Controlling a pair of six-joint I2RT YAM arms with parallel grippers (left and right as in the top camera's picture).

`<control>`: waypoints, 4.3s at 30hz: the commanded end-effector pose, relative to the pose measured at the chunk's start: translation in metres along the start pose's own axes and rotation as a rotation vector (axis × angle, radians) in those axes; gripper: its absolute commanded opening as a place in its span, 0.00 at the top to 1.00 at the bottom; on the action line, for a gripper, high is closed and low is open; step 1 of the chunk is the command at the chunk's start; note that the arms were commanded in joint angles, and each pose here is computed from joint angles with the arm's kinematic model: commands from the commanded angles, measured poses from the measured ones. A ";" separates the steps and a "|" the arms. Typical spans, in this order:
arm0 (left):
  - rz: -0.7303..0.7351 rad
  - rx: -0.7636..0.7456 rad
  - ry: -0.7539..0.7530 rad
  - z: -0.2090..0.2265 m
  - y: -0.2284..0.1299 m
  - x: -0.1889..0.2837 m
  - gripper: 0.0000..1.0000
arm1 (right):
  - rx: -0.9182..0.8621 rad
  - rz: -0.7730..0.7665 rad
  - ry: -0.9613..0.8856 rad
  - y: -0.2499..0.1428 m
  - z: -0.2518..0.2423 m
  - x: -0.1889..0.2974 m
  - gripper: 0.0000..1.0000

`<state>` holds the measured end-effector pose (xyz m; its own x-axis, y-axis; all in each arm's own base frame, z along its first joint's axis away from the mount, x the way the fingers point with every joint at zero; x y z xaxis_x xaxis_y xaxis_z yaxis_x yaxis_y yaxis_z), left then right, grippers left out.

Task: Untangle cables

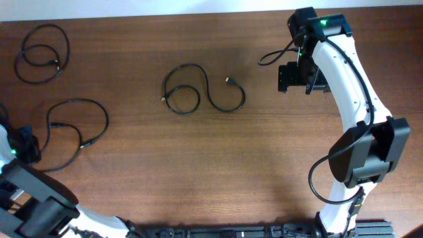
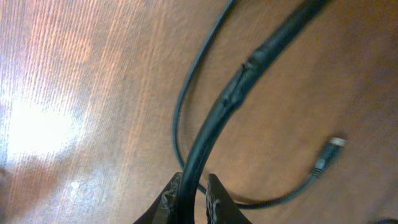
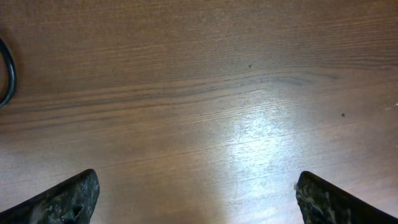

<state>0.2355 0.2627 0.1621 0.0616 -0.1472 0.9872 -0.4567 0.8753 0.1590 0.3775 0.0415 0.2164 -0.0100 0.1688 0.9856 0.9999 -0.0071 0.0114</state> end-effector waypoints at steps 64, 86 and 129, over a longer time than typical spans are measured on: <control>-0.101 -1.598 -0.323 -0.053 -0.215 -0.069 0.66 | -0.007 -0.008 -0.018 0.000 -0.004 0.002 0.01; -0.098 -1.588 -0.370 -0.060 -0.210 -0.027 1.00 | -0.007 -0.007 -0.018 0.000 -0.004 0.002 0.01; 0.190 -1.235 -0.611 -0.041 -0.129 0.028 1.00 | -0.007 -0.008 -0.018 0.000 -0.004 0.002 0.01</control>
<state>0.3381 0.1515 0.1765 -0.5034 0.2420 0.8295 0.7129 0.6588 0.2404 0.3775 0.0412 0.2165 -0.0098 0.1719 0.9851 0.9999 -0.0047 0.0107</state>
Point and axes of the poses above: each gripper's point midway between its finger pads, its own x axis back along the fingers, its own z axis along the line the jaws close on, y = z × x, the point moved 7 cm from there along x, back along the fingers, and after that the axes turned 7 degrees about x, right-handed, at the moved point
